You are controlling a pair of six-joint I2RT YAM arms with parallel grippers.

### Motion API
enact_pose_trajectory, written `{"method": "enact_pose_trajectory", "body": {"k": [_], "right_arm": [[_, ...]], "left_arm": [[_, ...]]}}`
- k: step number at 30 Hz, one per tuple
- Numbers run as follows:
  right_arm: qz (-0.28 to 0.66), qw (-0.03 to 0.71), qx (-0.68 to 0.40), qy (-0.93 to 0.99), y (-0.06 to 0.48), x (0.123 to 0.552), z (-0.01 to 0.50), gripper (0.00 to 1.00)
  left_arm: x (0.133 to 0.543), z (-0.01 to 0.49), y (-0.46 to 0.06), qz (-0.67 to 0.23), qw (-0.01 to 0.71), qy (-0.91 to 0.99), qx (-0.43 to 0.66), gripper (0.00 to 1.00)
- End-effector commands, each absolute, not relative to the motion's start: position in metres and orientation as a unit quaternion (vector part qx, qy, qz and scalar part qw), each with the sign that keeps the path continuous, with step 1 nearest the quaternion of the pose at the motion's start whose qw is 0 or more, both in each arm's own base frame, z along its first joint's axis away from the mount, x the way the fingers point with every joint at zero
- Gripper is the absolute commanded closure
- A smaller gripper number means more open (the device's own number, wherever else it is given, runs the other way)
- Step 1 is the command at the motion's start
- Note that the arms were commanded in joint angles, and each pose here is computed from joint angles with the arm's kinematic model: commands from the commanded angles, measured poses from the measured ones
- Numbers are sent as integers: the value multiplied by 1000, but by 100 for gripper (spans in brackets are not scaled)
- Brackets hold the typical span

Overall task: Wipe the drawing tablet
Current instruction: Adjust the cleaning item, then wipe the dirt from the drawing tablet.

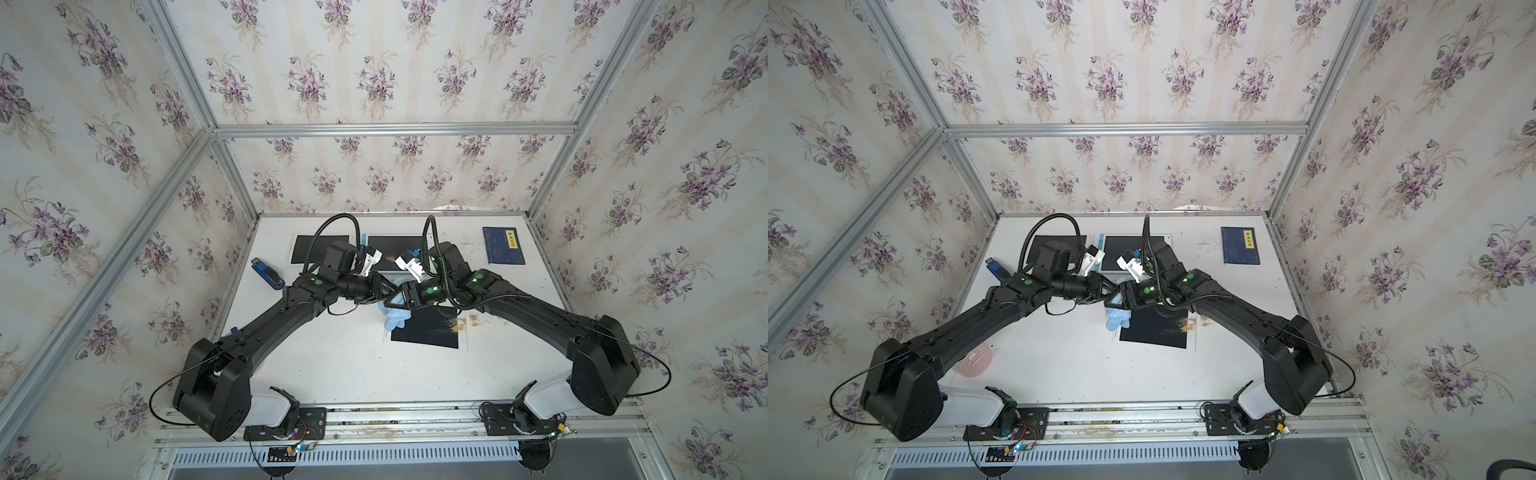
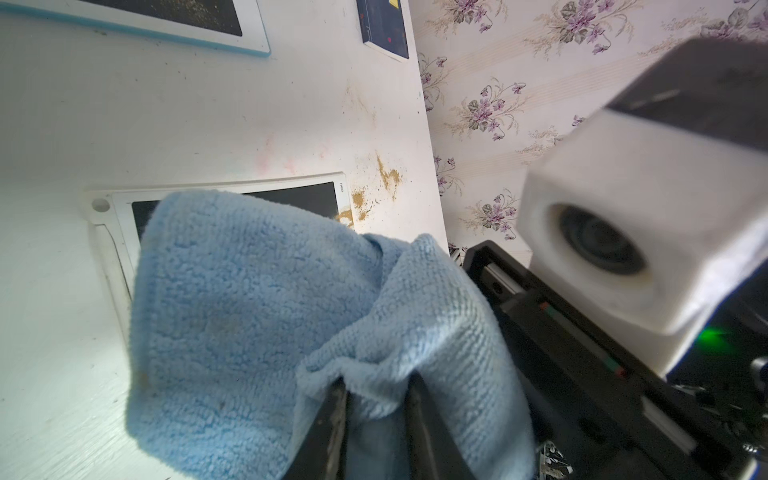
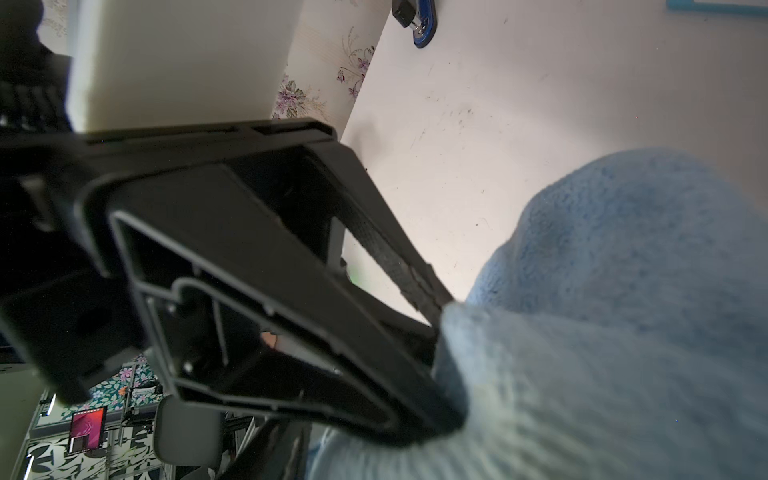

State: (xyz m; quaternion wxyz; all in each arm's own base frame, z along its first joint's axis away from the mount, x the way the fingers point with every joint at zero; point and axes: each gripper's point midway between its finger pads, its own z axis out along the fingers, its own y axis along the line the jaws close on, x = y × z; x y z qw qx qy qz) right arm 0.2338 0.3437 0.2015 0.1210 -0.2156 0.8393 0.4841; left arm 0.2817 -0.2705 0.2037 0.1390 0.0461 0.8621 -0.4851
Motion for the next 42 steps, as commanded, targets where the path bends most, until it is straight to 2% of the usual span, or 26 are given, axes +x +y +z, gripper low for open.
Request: {"method": "enact_pose_trajectory", "body": {"k": [1,4,5,9,14,15,18,22,28,31,36,42], "right_arm": [[491,198,-212,821,353,261,226,61],[476,199,-211,830,346,258,224,94],[465,200,-209,837,342,258,221,100],[360,210,-198,887,311,266,197,100],[120,245,-154,950,234,294,169,100],[79,247,-149,954,220,296,166,100],[31,233,-166,958,209,292,157,100],[5,171,-217,961,222,271,123,100],[1,116,-230,966,238,257,82,100],[51,103,-240,964,256,248,75,100],[170,81,-245,951,295,231,64,100],[281,98,-217,930,331,231,72,100]], "left_arm": [[265,210,-277,-514,110,847,77,73],[272,203,-269,-505,113,853,68,74],[275,200,-266,-500,115,856,65,74],[289,195,-243,-471,133,870,50,73],[296,187,-223,-427,146,891,47,70],[296,173,-224,-420,127,897,46,68],[290,147,-228,-392,93,914,58,68],[276,110,-234,-293,60,948,106,67],[271,67,-226,-140,37,976,160,66],[270,53,-224,-100,28,979,173,64],[271,39,-229,-94,21,980,175,64],[274,35,-225,-85,29,983,159,65]]}}
